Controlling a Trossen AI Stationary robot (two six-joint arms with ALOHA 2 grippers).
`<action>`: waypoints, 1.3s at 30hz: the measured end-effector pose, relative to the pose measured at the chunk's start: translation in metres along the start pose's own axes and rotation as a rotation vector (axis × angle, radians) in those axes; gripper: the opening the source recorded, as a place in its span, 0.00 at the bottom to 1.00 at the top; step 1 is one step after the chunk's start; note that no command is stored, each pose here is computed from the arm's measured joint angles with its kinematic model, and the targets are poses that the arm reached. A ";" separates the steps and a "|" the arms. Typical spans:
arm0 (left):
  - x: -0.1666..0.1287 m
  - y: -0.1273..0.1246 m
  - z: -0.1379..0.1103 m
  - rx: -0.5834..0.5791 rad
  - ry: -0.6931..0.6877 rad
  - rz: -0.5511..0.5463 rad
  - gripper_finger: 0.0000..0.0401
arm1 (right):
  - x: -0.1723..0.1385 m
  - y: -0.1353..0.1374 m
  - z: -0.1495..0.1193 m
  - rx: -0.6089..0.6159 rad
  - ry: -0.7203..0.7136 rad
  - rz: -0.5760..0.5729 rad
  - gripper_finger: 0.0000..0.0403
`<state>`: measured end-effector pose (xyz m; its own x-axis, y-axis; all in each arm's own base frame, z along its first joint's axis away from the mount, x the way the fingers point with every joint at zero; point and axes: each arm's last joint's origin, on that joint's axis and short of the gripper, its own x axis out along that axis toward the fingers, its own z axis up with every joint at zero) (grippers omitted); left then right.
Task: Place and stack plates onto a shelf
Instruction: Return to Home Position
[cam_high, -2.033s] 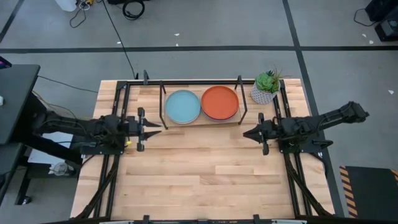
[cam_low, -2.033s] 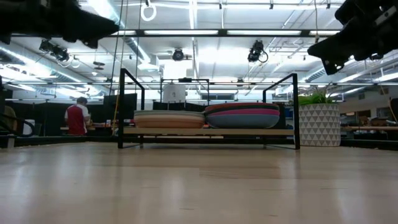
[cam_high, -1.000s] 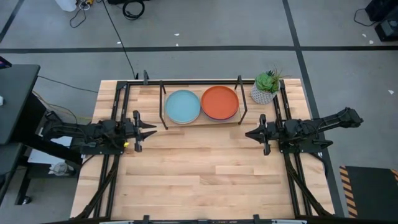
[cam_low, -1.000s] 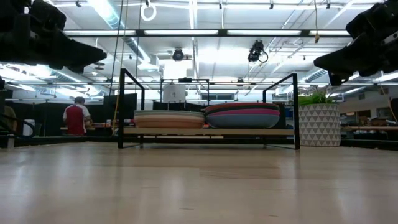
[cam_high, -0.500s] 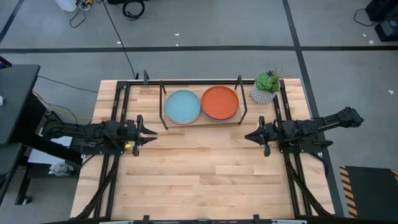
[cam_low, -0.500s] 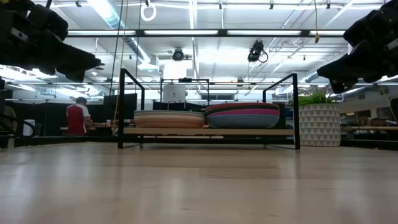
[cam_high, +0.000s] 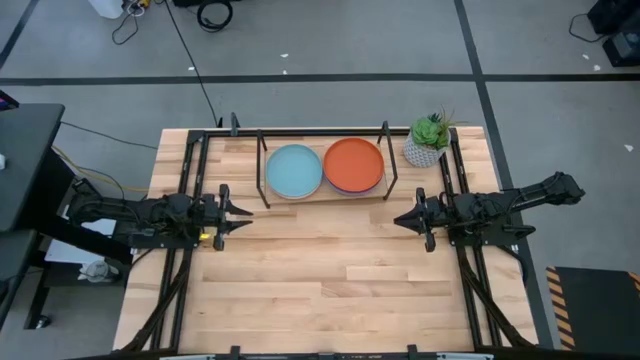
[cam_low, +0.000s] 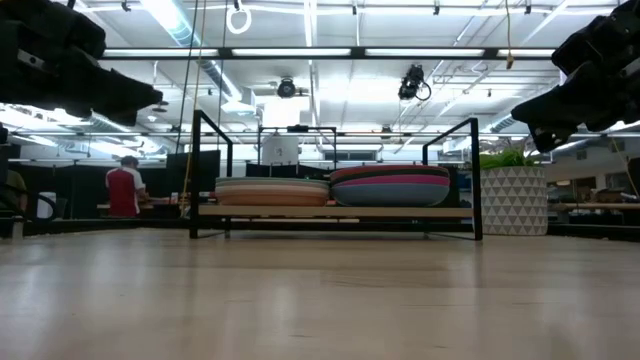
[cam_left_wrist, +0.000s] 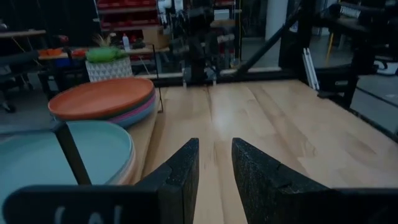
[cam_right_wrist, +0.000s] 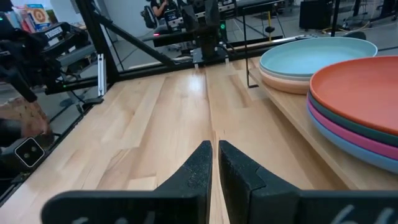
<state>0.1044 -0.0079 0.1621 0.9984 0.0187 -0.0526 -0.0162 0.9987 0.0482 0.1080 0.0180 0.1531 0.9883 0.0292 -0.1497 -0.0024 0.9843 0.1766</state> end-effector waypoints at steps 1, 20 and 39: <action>0.000 0.000 0.001 0.000 -0.011 0.001 0.26 | 0.000 0.000 0.000 0.000 0.000 0.000 0.08; 0.000 0.000 0.003 -0.012 -0.027 0.000 0.26 | 0.000 0.000 0.000 0.000 -0.001 0.001 0.08; 0.000 0.000 0.003 -0.014 -0.029 -0.002 0.26 | 0.000 0.000 0.000 0.000 -0.001 0.001 0.08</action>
<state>0.1046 -0.0079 0.1648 0.9996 0.0156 -0.0237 -0.0148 0.9993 0.0345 0.1080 0.0181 0.1533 0.9884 0.0304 -0.1485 -0.0037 0.9842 0.1770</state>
